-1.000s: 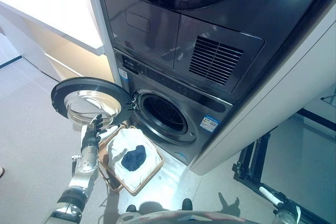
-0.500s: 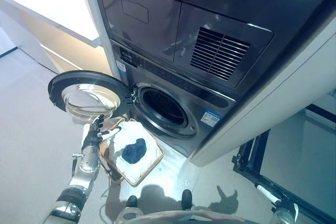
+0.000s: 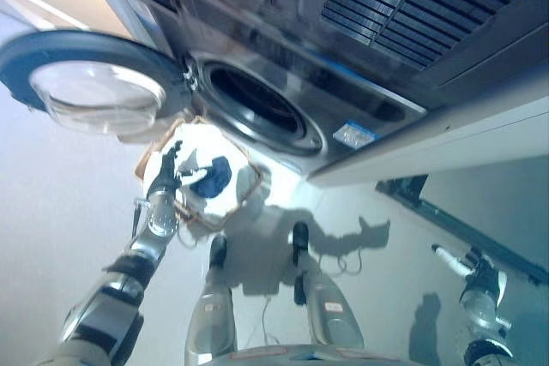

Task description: Put the clothes in the basket into the washing machine.

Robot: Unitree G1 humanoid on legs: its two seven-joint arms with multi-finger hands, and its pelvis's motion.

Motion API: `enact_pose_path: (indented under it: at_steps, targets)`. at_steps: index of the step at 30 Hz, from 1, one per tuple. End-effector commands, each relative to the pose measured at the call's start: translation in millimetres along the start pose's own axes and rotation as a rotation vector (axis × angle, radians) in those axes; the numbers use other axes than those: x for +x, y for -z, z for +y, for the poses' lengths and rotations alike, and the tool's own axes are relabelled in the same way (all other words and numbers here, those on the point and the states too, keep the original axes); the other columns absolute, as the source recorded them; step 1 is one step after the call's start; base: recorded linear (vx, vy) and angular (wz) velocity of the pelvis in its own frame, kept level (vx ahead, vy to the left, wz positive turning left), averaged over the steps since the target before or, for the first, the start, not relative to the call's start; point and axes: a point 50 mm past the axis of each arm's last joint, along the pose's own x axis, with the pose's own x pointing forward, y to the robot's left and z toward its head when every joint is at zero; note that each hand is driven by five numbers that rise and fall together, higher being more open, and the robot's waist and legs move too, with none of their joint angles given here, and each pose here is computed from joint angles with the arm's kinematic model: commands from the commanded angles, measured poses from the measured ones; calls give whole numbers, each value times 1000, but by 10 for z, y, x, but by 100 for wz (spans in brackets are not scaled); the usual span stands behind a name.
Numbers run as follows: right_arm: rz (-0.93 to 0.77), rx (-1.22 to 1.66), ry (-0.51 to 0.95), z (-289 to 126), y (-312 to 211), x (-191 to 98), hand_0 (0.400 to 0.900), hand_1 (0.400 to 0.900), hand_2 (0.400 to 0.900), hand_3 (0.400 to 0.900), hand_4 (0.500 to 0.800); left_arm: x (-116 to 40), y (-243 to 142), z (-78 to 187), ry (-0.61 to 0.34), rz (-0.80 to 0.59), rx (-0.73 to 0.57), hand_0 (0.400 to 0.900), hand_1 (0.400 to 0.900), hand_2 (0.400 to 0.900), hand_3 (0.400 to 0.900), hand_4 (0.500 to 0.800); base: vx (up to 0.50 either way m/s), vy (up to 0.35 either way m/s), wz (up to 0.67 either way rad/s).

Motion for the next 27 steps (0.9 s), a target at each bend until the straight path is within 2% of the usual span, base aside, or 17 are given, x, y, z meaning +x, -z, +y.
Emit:
enact_pose_path:
  at_steps: [1,8,16,23,27]
  targets:
    - [-178,43,199,-549,-369,92,900,900,900,900,800,206,-255,311,-159,-121,89,900,900,900,900,800,-72,-15,-1]
    - [-237,111,270,-682,-471,88,900,900,900,900,800,322,-400,409,-232,-143,143,900,900,900,900,800,-71,-21,-2]
    - [-315,158,280,-629,-656,120,900,900,900,900,800,461,-631,602,-315,-216,317,900,900,900,900,800,-58,-5,-1]
    - [-369,183,285,-587,-802,139,900,900,900,900,800,529,-683,852,-403,-202,355,900,900,900,900,800,-47,8,-5]
    - [-384,199,284,-565,-824,134,900,900,900,900,800,554,-750,905,-421,-218,383,900,900,900,900,800,-32,22,0]
